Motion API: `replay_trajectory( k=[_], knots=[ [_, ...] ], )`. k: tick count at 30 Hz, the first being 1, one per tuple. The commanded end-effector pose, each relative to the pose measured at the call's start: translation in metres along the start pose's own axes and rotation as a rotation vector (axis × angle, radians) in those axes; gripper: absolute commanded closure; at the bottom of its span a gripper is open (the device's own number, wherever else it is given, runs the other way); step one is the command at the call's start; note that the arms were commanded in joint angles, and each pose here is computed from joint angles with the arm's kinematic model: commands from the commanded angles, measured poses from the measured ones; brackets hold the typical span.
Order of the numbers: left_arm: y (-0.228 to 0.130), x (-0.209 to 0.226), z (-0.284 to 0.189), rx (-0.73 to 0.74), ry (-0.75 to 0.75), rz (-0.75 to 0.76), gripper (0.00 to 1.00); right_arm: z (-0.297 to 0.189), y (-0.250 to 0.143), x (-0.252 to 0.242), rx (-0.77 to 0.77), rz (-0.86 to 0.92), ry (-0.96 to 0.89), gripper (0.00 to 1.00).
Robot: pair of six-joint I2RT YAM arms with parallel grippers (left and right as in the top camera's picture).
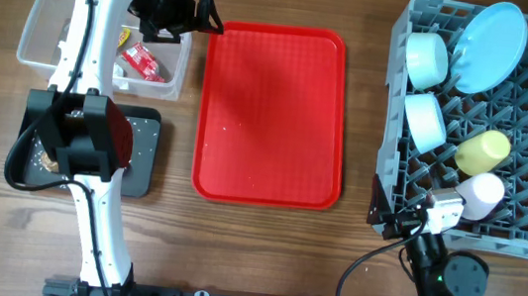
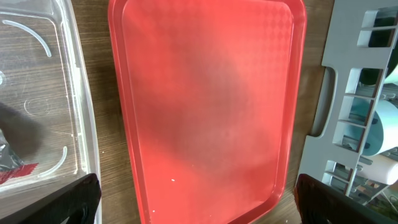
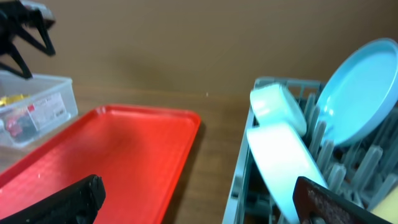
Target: Sort waste into correct bins and load items into the dishwasher rack
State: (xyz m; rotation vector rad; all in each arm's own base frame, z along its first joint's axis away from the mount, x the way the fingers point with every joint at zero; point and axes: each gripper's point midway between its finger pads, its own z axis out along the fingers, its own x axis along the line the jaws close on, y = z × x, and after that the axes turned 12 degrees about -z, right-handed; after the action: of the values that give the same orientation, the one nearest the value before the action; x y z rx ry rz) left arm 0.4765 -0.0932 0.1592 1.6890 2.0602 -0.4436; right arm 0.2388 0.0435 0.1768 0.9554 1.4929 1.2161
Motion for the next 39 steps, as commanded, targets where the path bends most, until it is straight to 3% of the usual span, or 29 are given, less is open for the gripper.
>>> replay_trajectory(
  k=[1,6,14,31,35,39],
  knots=[
    [0.001,0.002,0.005,0.010,0.003,-0.010,0.00,0.001,0.000,-0.003,-0.031,-0.012,-0.022,0.00],
    [0.001,0.002,0.005,0.010,0.003,-0.010,0.00,0.002,0.000,-0.013,-0.052,-0.019,-0.088,0.00],
    [0.001,0.002,0.005,0.010,0.003,-0.010,0.00,0.001,-0.006,-0.025,-0.002,-0.297,-0.160,0.00],
    [0.000,0.000,0.004,0.007,0.005,-0.005,0.00,0.002,-0.007,-0.025,0.004,-0.299,-0.158,0.00],
    [-0.018,-0.042,-0.004,-0.007,-0.010,0.097,0.00,0.002,-0.007,-0.025,0.004,-0.299,-0.158,0.00],
    [-0.028,-0.059,-0.042,-0.173,0.267,0.346,0.00,0.002,-0.007,-0.025,0.004,-0.299,-0.158,0.00]
  ],
)
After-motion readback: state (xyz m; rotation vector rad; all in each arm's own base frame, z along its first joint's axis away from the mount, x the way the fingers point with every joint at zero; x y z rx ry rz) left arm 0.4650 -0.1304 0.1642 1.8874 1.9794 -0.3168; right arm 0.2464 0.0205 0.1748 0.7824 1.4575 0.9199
